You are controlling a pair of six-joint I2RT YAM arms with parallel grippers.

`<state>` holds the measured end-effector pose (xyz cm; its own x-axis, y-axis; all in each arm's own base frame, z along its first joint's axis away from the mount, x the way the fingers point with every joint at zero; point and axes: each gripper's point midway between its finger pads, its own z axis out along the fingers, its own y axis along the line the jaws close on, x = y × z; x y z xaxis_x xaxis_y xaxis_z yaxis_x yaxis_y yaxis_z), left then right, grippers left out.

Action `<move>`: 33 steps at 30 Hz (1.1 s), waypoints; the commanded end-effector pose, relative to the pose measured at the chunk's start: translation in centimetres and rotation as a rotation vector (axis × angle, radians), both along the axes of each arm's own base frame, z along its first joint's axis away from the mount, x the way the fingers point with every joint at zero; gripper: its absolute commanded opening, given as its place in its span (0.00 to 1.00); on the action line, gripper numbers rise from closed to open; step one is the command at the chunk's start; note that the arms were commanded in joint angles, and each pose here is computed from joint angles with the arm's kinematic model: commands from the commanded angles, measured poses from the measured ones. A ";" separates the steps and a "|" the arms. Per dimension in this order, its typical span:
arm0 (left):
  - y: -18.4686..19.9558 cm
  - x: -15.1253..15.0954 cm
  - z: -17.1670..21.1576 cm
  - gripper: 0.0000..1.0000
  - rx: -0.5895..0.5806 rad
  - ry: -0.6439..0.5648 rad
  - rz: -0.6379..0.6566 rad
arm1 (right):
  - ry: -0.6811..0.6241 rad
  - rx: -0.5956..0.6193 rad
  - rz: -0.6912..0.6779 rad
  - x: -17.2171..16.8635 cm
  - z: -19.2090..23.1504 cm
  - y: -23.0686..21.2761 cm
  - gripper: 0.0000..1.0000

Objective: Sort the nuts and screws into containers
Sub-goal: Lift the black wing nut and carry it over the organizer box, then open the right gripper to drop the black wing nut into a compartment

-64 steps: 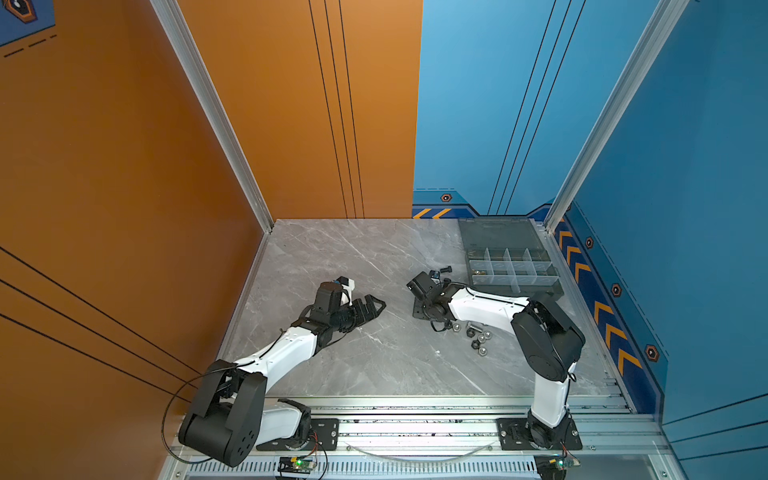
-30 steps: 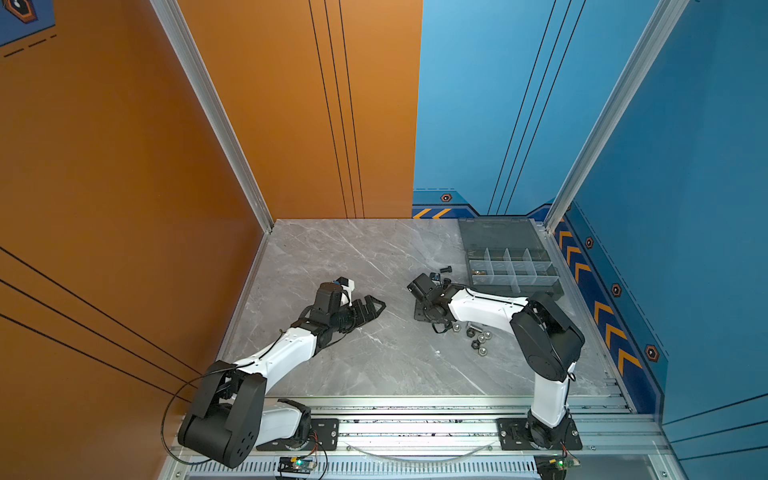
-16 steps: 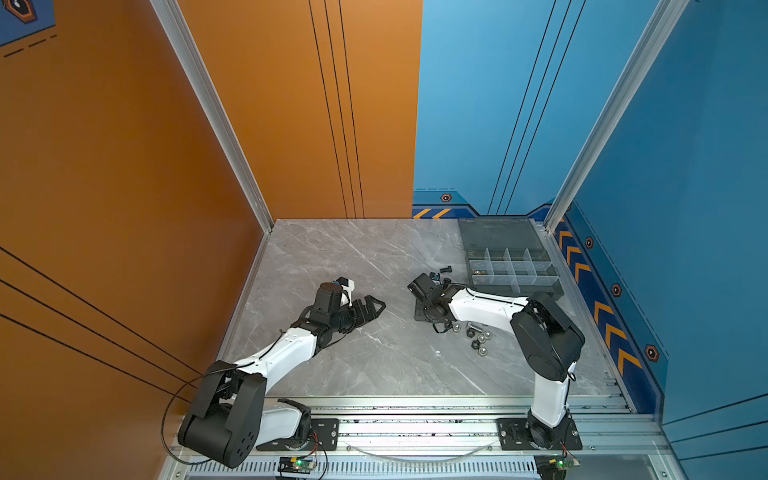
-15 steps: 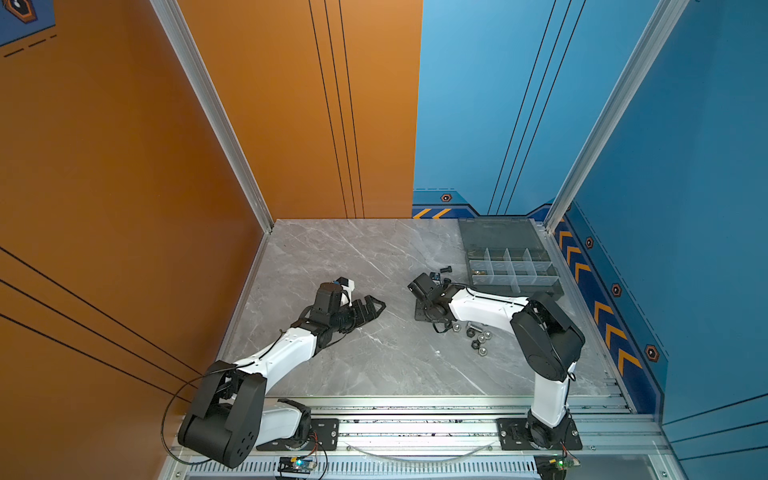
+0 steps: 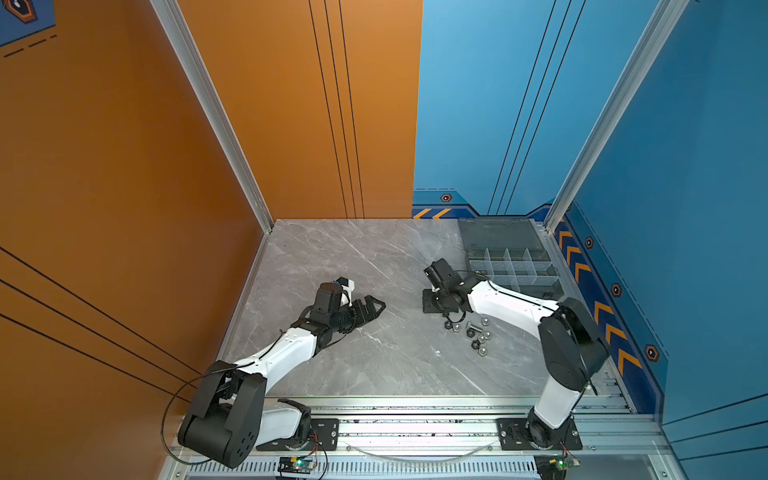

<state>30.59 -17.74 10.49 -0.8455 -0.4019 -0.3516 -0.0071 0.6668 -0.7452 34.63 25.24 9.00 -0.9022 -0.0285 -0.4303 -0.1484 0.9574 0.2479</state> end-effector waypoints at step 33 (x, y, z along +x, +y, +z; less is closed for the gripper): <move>-2.3 0.6 0.3 0.98 -0.003 0.003 -0.043 | 0.007 -0.058 -0.457 10.3 2.6 -25.5 0.00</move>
<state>30.51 -19.57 9.94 -0.8705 -0.3650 -0.3302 0.0028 0.6672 -0.7449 44.57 0.31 11.70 -0.8233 0.3606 -0.4383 0.2910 0.9312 0.2195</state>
